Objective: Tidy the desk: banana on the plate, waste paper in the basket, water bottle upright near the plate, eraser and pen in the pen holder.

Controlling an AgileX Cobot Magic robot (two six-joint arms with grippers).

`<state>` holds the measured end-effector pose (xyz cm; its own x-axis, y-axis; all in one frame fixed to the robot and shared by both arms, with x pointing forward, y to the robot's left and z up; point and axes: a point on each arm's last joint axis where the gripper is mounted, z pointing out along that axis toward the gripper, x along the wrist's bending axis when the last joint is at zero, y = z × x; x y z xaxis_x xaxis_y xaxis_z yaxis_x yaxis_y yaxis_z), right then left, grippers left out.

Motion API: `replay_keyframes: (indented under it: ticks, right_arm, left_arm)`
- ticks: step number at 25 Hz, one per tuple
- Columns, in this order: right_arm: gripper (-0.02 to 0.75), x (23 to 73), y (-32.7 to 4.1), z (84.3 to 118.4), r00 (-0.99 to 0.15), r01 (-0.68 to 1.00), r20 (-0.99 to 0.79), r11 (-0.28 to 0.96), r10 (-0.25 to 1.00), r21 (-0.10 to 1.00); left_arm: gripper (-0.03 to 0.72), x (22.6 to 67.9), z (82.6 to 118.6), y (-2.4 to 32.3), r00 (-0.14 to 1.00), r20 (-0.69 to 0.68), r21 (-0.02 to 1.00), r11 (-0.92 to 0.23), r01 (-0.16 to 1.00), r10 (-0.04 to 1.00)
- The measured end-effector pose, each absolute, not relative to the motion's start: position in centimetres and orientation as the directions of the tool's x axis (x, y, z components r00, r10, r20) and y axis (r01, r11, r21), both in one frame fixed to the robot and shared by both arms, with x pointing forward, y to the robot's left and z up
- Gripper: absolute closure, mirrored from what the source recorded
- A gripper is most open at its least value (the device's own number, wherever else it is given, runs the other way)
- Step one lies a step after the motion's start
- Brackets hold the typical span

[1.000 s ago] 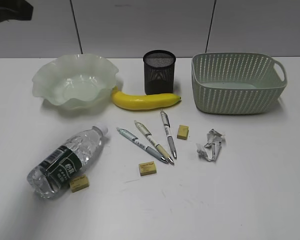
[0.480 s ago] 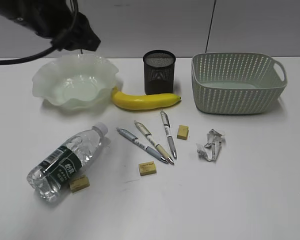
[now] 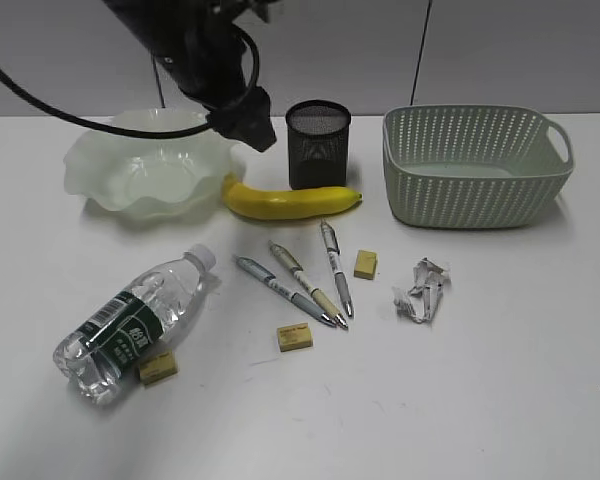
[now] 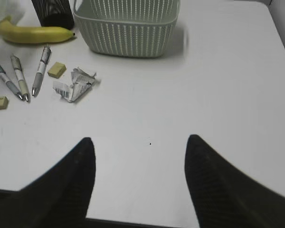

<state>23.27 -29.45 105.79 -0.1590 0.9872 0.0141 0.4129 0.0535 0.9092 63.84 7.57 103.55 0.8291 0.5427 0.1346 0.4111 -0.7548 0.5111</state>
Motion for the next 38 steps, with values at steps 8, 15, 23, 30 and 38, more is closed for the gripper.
replay_keyframes:
  ticks: [8,15,23,30,38]
  right_arm:
    - [0.262,23.2,-29.5,105.8,-0.158,0.411,0.012,0.054,0.987,0.91]
    - [0.263,23.2,-29.5,105.8,-0.155,0.411,0.016,0.05,0.988,0.91]
    - [0.263,23.2,-29.5,105.8,-0.151,0.413,0.024,0.041,0.988,0.91]
    - [0.263,23.2,-29.5,105.7,-0.149,0.414,0.028,0.037,0.988,0.909]
    - [0.263,23.2,-29.5,105.7,-0.149,0.414,0.028,0.037,0.988,0.909]
  left_arm:
    - [0.085,64.8,98.9,3.9,0.924,0.152,0.418,-0.87,0.262,0.351]
    - [0.085,66.6,95.2,2.4,0.934,0.144,0.386,-0.887,0.251,0.327]
    - [0.093,67.9,91.7,2.0,0.94,0.147,0.334,-0.91,0.245,0.307]
    - [0.153,68.5,89.7,1.8,0.934,0.16,0.346,-0.905,0.25,0.319]
    - [0.355,68.0,90.1,2.3,0.947,0.133,0.289,-0.925,0.247,0.294]
